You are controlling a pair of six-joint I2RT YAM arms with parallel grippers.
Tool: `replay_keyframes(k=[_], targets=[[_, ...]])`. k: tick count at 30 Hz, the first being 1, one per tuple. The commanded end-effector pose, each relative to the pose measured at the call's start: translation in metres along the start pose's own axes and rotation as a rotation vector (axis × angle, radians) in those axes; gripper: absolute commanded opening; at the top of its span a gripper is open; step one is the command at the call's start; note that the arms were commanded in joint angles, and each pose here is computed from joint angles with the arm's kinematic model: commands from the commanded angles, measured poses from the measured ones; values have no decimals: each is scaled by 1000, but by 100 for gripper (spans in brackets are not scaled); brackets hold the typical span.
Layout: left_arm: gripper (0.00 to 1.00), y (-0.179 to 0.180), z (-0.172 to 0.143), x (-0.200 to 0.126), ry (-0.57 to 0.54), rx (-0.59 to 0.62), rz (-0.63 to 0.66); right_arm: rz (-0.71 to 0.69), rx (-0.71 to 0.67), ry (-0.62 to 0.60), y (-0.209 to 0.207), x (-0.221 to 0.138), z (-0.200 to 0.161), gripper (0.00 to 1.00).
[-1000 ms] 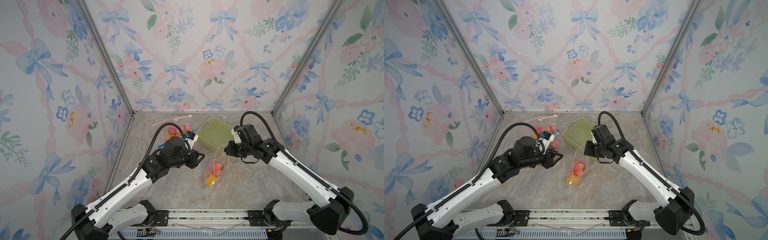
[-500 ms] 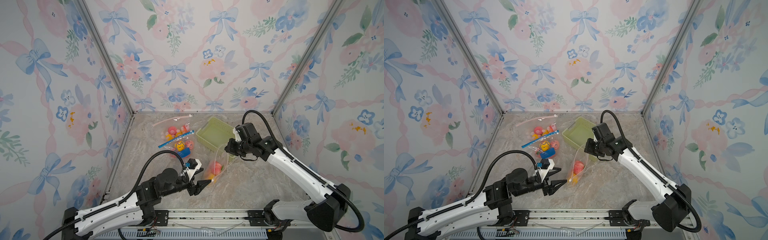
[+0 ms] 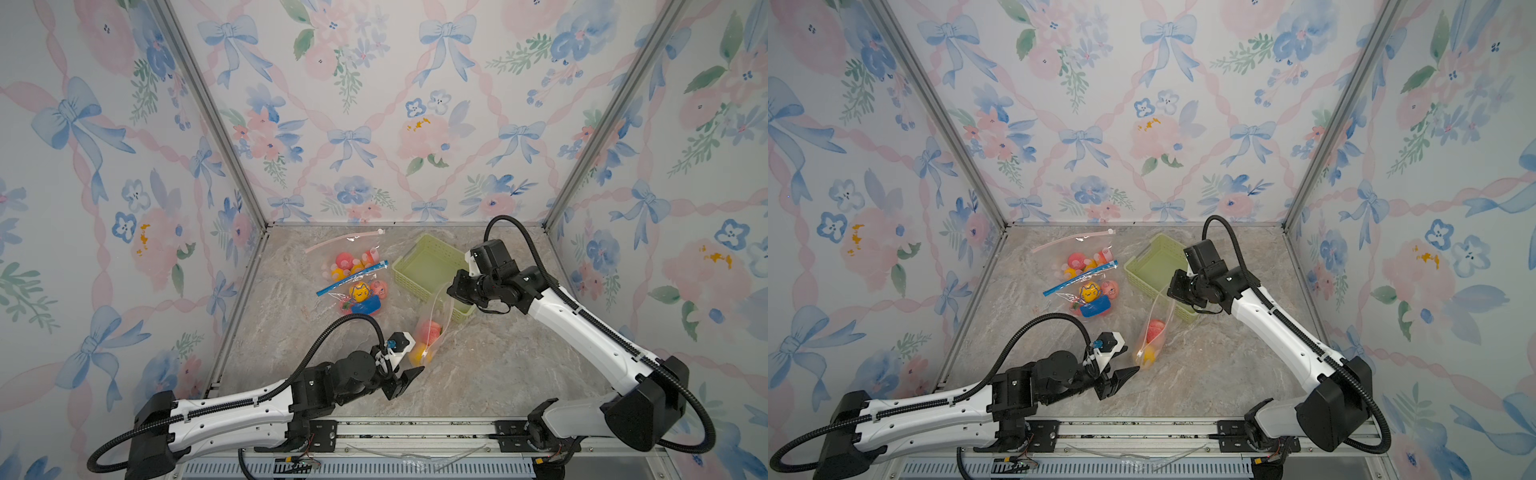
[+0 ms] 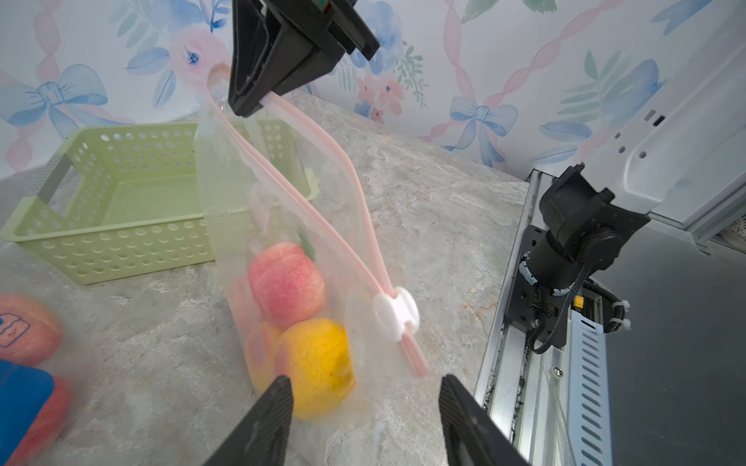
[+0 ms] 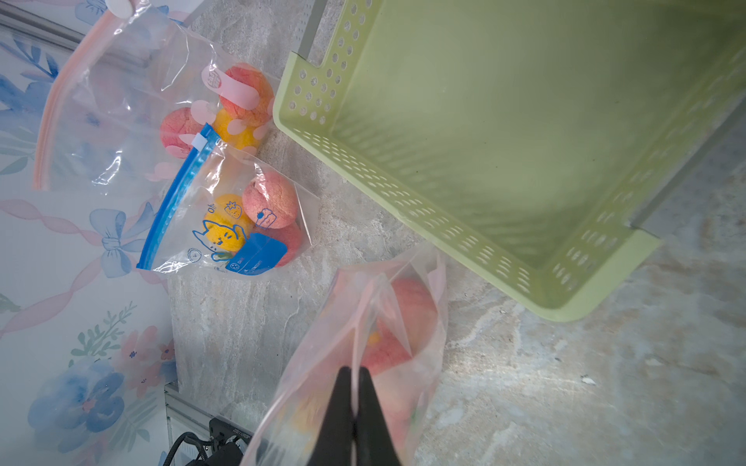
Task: Place the peach in a zip-top bag and seal the zipper
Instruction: Adjust the zipper food storage bag at the center of the board.
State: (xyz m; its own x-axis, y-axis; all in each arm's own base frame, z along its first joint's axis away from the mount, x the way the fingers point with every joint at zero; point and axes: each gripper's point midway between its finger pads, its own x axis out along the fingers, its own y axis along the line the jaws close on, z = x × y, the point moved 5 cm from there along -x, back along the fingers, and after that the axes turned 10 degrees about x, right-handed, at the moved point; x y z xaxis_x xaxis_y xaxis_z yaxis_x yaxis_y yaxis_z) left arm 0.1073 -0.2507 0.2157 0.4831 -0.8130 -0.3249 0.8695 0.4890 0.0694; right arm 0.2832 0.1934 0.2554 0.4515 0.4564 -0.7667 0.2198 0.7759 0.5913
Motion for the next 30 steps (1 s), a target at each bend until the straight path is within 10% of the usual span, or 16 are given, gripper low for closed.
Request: replay_keyframes(k=[1, 30], targets=[[60, 5, 6, 2, -61, -20, 66, 22, 14, -25, 6, -4, 9, 0], [4, 50, 6, 8, -125, -125, 209, 2, 21, -63, -11, -23, 0, 0]])
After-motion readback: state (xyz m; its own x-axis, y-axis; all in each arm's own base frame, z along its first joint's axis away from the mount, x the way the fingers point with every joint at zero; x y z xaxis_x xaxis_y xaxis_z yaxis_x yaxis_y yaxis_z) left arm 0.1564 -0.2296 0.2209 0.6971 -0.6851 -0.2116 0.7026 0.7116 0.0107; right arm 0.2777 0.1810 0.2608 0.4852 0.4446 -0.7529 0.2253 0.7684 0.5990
